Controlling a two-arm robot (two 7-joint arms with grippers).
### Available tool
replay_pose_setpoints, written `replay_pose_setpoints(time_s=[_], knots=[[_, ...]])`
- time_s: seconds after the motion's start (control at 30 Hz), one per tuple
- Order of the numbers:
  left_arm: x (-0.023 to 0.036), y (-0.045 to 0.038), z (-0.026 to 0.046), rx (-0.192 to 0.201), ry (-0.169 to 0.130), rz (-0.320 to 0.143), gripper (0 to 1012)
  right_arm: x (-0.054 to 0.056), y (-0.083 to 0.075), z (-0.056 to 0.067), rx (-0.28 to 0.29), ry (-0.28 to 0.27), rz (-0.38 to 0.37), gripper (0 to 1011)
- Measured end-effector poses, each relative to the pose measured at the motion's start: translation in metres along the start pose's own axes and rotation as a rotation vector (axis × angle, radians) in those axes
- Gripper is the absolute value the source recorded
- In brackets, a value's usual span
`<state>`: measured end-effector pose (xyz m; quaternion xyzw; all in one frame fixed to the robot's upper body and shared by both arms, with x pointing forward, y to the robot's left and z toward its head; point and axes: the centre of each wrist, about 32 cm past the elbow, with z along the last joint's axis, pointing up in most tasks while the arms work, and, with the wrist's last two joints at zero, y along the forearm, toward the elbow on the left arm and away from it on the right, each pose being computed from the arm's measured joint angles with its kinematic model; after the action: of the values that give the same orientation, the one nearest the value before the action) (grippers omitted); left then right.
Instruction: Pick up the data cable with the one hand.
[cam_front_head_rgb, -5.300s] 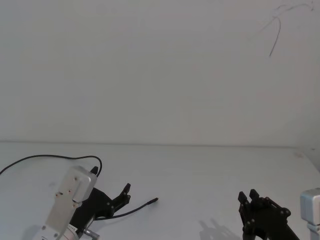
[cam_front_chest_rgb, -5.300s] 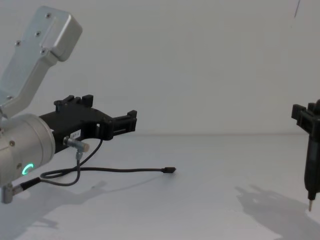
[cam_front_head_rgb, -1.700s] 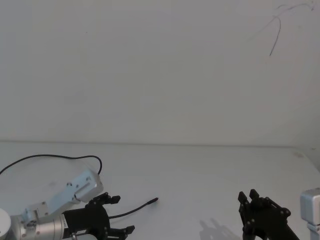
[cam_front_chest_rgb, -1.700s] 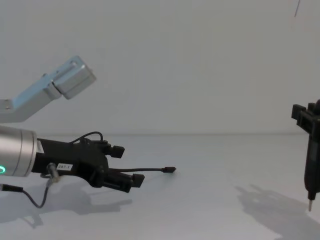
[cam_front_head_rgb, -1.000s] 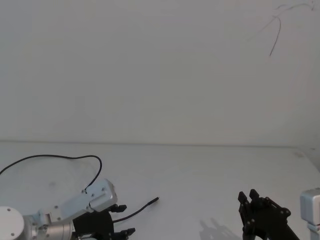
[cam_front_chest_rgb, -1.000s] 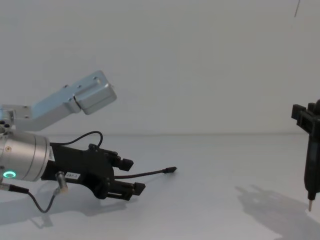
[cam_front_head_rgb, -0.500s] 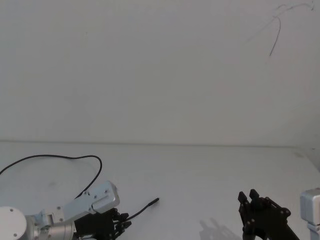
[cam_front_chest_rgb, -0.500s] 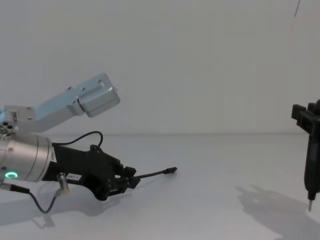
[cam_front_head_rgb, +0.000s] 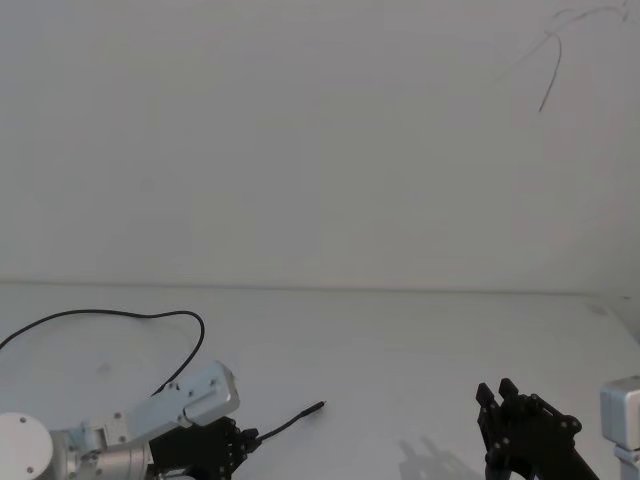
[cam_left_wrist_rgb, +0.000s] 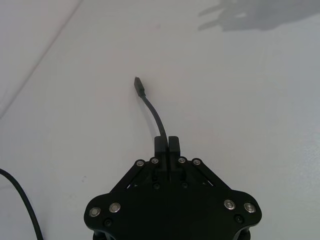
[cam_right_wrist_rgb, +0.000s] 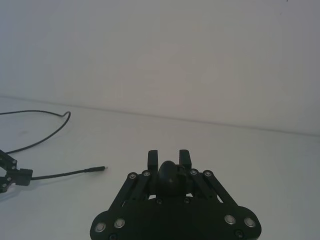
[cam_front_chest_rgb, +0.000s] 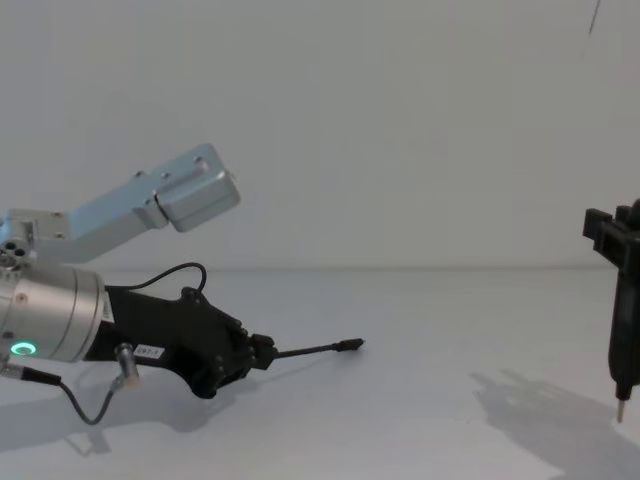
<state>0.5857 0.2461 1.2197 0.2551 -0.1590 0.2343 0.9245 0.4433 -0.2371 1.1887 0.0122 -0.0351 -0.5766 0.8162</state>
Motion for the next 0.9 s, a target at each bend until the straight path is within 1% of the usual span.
replay_pose_setpoints(time_s=[0.13,0.23,0.27,0.37,0.47,0.5,0.57,0.6,0.67,0.7,0.77,0.8,0.9], knots=[[0.0005,0.0017,-0.0015,-0.027,0.012,-0.002,38,0.0,0.0,0.0,0.0,0.0,0.0,251],[0.0013,0.0043,-0.0038,-0.059,0.03,-0.005,38,0.0,0.0,0.0,0.0,0.0,0.0,251],[0.0013,0.0043,-0.0038,-0.059,0.03,-0.005,38,0.0,0.0,0.0,0.0,0.0,0.0,251],[0.0019,0.0072,-0.0064,-0.1,0.052,-0.012,38,0.0,0.0,0.0,0.0,0.0,0.0,251],[0.0023,0.0095,-0.0085,-0.127,0.069,-0.017,38,0.0,0.0,0.0,0.0,0.0,0.0,251],[0.0027,0.0109,-0.0098,-0.146,0.081,-0.022,38,0.0,0.0,0.0,0.0,0.0,0.0,251],[0.0027,0.0123,-0.0115,-0.163,0.093,-0.026,38,0.0,0.0,0.0,0.0,0.0,0.0,251],[0.0031,0.0137,-0.0126,-0.182,0.104,-0.031,38,0.0,0.0,0.0,0.0,0.0,0.0,251],[0.0034,0.0155,-0.0144,-0.204,0.118,-0.038,38,0.0,0.0,0.0,0.0,0.0,0.0,251],[0.0037,0.0175,-0.0163,-0.222,0.132,-0.044,38,0.0,0.0,0.0,0.0,0.0,0.0,251],[0.004,0.0192,-0.018,-0.241,0.145,-0.051,38,0.0,0.0,0.0,0.0,0.0,0.0,251],[0.0039,0.0208,-0.02,-0.263,0.161,-0.062,38,0.0,0.0,0.0,0.0,0.0,0.0,251],[0.0039,0.0234,-0.0231,-0.292,0.184,-0.078,38,0.0,0.0,0.0,0.0,0.0,0.0,251]])
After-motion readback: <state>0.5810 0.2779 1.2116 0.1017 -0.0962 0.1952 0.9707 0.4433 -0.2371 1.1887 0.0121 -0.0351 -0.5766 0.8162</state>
